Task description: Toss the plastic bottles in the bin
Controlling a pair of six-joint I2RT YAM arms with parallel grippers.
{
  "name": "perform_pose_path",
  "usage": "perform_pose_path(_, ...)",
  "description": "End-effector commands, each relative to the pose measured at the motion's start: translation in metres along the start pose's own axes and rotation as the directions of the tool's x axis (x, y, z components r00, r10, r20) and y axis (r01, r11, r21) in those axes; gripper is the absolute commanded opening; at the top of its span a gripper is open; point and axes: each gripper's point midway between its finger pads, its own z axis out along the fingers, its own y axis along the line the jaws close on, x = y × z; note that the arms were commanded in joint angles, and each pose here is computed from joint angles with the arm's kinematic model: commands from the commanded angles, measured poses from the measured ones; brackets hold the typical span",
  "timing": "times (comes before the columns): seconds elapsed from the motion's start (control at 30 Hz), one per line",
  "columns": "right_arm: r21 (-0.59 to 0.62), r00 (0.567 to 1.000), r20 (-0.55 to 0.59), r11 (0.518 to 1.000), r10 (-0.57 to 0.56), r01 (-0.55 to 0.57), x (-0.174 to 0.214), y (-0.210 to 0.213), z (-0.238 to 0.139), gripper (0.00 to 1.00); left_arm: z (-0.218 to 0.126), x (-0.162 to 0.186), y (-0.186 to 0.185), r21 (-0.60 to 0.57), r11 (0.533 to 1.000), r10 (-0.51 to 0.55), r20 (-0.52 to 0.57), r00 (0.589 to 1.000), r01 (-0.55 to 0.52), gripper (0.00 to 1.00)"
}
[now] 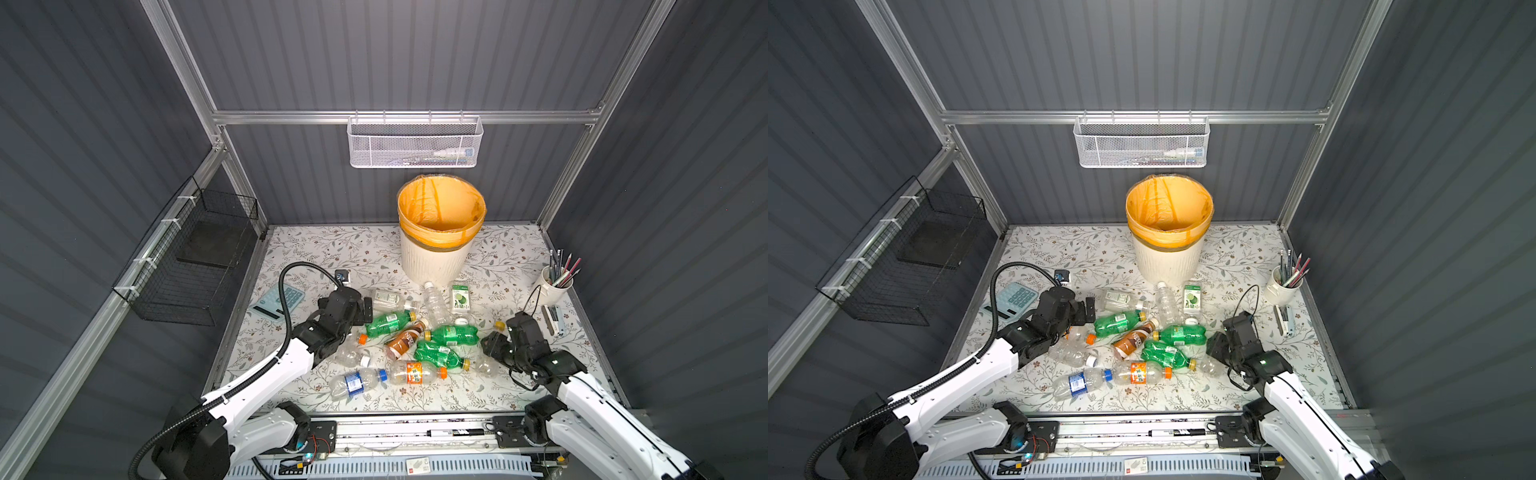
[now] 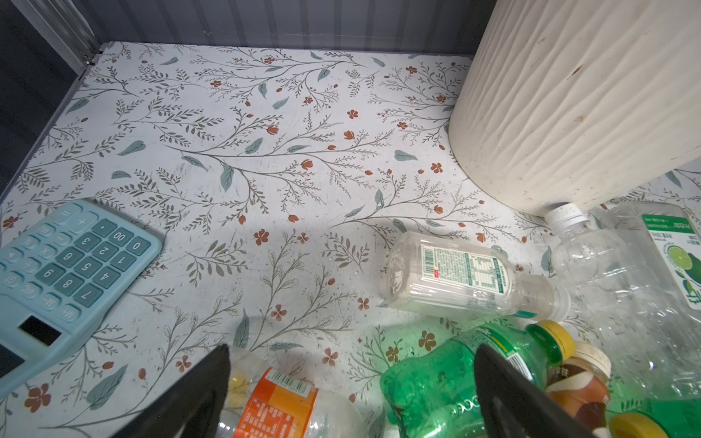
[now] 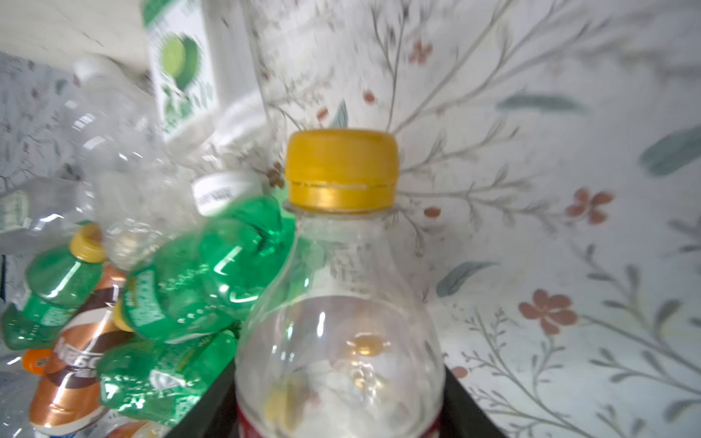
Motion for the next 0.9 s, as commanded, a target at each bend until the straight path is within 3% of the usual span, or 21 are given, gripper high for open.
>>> perform_pose_path(0.0, 0.002, 0.947, 0.307, 0.995, -0.1, 0.104, -0.085, 0.024, -0.067, 0.55, 0.003, 0.005, 0.006, -0.025, 1.0, 0.012, 0.003, 1.0, -0.012, 1.0)
perform_pose_path(0.1, -0.003, 0.846, 0.525, 0.993, -0.098, 0.118, -0.147, 0.041, -0.132, 0.55, 0.002, 0.005, 0.008, -0.028, 1.0, 0.004, 0.009, 1.0, -0.003, 1.0)
perform_pose_path(0.23, -0.074, 0.659, 0.751, 0.986, -0.043, 0.148, -0.217, 0.08, -0.209, 0.55, 0.001, 0.006, 0.006, -0.014, 1.0, -0.004, 0.015, 1.0, 0.005, 1.0)
perform_pose_path(0.33, -0.162, 0.594, 0.804, 0.963, 0.002, 0.217, -0.257, 0.124, -0.237, 0.56, 0.002, 0.006, 0.001, 0.014, 1.0, 0.002, 0.013, 1.0, -0.002, 1.0)
perform_pose_path(0.4, -0.225, 0.598, 0.801, 0.94, 0.028, 0.257, -0.282, 0.156, -0.237, 0.57, 0.004, 0.007, -0.005, 0.039, 0.999, 0.01, 0.002, 1.0, -0.01, 1.0)
perform_pose_path(0.5, -0.342, 0.684, 0.729, 0.881, 0.03, 0.325, -0.308, 0.212, -0.205, 0.57, 0.008, 0.01, -0.011, 0.06, 0.998, 0.016, -0.02, 1.0, -0.015, 1.0)
perform_pose_path(0.6, -0.395, 0.794, 0.597, 0.818, -0.116, 0.417, -0.308, 0.273, -0.151, 0.62, 0.012, 0.013, -0.015, 0.074, 0.997, 0.009, -0.036, 0.999, -0.006, 1.0)
perform_pose_path(0.67, -0.417, 0.839, 0.487, 0.78, -0.241, 0.466, -0.303, 0.304, -0.125, 0.71, 0.013, 0.014, -0.016, 0.078, 0.997, 0.009, -0.041, 0.999, -0.005, 1.0)
perform_pose_path(0.7, -0.406, 0.853, 0.447, 0.789, -0.269, 0.461, -0.303, 0.306, -0.113, 0.77, 0.013, 0.015, -0.017, 0.079, 0.997, 0.011, -0.045, 0.999, -0.007, 1.0)
perform_pose_path(0.73, -0.38, 0.861, 0.416, 0.804, -0.292, 0.457, -0.305, 0.305, -0.103, 0.91, 0.012, 0.014, -0.016, 0.075, 0.997, 0.007, -0.044, 0.999, -0.004, 1.0)
perform_pose_path(0.77, -0.332, 0.862, 0.412, 0.833, -0.294, 0.443, -0.312, 0.299, -0.099, 0.99, 0.012, 0.015, -0.014, 0.071, 0.997, 0.007, -0.047, 0.999, -0.003, 1.0)
perform_pose_path(0.87, -0.263, 0.828, 0.494, 0.862, -0.265, 0.433, -0.322, 0.286, -0.109, 0.99, 0.008, 0.013, -0.008, 0.045, 0.999, -0.012, -0.035, 0.999, 0.014, 1.0)
